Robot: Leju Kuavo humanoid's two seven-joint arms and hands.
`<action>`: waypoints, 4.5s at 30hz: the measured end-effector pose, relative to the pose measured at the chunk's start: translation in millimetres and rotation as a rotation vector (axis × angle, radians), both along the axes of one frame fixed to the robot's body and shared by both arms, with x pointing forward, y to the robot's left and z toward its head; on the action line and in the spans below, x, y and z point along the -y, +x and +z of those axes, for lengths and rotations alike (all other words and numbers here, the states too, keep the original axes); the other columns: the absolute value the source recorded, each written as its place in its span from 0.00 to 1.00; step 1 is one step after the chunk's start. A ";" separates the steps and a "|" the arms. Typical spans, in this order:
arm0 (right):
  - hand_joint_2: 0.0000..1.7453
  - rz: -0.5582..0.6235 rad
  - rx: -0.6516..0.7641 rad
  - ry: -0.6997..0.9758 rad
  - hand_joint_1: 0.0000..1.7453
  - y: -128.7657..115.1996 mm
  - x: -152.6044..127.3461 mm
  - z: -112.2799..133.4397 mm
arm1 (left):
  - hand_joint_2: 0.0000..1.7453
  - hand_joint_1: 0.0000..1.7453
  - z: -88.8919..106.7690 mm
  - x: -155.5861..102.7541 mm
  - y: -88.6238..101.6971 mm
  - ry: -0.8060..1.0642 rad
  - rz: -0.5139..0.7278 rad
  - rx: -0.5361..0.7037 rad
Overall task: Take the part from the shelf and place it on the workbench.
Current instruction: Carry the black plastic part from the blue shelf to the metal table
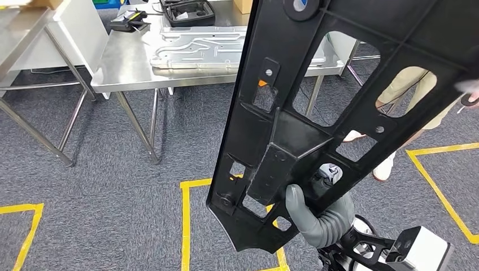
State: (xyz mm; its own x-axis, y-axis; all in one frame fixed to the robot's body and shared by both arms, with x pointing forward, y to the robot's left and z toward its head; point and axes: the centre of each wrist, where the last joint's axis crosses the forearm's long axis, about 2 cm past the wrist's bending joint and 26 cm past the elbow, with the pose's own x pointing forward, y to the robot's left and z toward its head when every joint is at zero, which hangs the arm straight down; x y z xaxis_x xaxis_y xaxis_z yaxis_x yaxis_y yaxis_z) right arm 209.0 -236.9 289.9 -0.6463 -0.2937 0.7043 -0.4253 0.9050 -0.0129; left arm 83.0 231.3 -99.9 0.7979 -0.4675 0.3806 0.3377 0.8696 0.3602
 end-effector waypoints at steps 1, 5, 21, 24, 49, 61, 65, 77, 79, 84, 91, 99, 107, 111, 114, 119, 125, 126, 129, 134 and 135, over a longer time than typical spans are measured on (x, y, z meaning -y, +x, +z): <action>1.00 0.000 0.000 0.000 1.00 0.1 0.0 0.0 | 1.00 0.00 0.0 -0.1 0.1 0.000 0.000 0.000; 1.00 0.000 0.000 0.001 1.00 0.0 -0.1 0.0 | 1.00 0.00 0.2 -0.2 1.3 0.002 0.001 0.003; 1.00 -0.002 -0.002 0.000 1.00 -1.3 -1.3 -1.1 | 1.00 0.00 -0.3 -0.7 -1.4 0.003 0.001 0.001; 1.00 -0.007 0.001 -0.001 1.00 -2.0 -1.1 -1.3 | 1.00 0.00 -0.5 -0.8 -2.2 0.004 0.000 0.000; 1.00 -0.018 -0.022 -0.004 1.00 -11.4 -0.6 -9.7 | 1.00 0.00 -1.0 0.3 -6.0 -0.001 -0.002 0.003; 1.00 -0.007 -0.010 0.000 1.00 -9.0 -0.3 -6.6 | 1.00 0.00 -0.7 0.5 -4.3 -0.002 -0.008 0.001; 1.00 -0.007 -0.013 0.000 1.00 -9.4 -0.3 -7.5 | 1.00 0.00 -0.7 0.5 -3.9 -0.002 -0.009 0.001; 1.00 -0.007 -0.011 0.001 1.00 -9.9 0.0 -8.1 | 1.00 0.00 0.2 0.1 1.0 0.000 -0.005 0.013; 1.00 -0.008 -0.010 0.001 1.00 -9.8 0.0 -8.1 | 1.00 0.00 -0.1 -0.5 -0.4 0.001 -0.005 0.009; 1.00 -0.008 -0.004 0.003 1.00 -9.0 0.2 -7.2 | 1.00 0.00 -0.3 -1.4 -0.8 0.004 -0.002 0.003; 1.00 -0.008 0.001 0.007 1.00 -7.0 1.0 -5.2 | 1.00 0.00 0.1 -1.9 1.7 0.005 0.001 0.006; 1.00 -0.012 0.007 0.007 1.00 -5.6 1.5 -4.1 | 1.00 0.00 0.6 -2.0 4.1 0.006 0.001 0.009; 1.00 -0.008 0.009 0.006 1.00 -5.0 1.4 -3.4 | 1.00 0.00 0.8 -2.1 5.2 0.005 0.005 0.013; 1.00 -0.007 0.007 0.007 1.00 -4.3 1.4 -3.5 | 1.00 0.00 0.2 -2.4 2.1 0.005 0.006 0.007; 1.00 -0.005 0.009 0.009 1.00 -3.8 1.5 -2.9 | 1.00 0.00 0.2 -2.4 2.5 0.005 0.006 0.008; 1.00 -0.005 0.010 0.010 1.00 -3.4 1.6 -2.4 | 1.00 0.00 0.0 -2.9 1.4 0.007 0.007 0.005; 1.00 -0.005 0.005 0.009 1.00 -3.5 1.5 -3.5 | 1.00 0.00 -0.3 -2.8 -0.2 0.006 0.007 0.002; 1.00 -0.006 0.003 0.008 1.00 -3.5 1.5 -4.0 | 1.00 0.00 -0.3 -2.9 -0.2 0.006 0.008 0.002; 1.00 -0.005 0.007 0.008 1.00 -2.8 1.5 -3.1 | 1.00 0.00 0.2 -3.1 2.5 0.007 0.009 0.008; 1.00 -0.002 0.011 0.007 1.00 -2.5 1.3 -2.5 | 1.00 0.00 0.2 -2.6 2.6 0.005 0.010 0.010; 1.00 -0.001 0.011 0.007 1.00 -2.5 1.3 -2.6 | 1.00 0.00 0.1 -2.6 2.1 0.005 0.011 0.010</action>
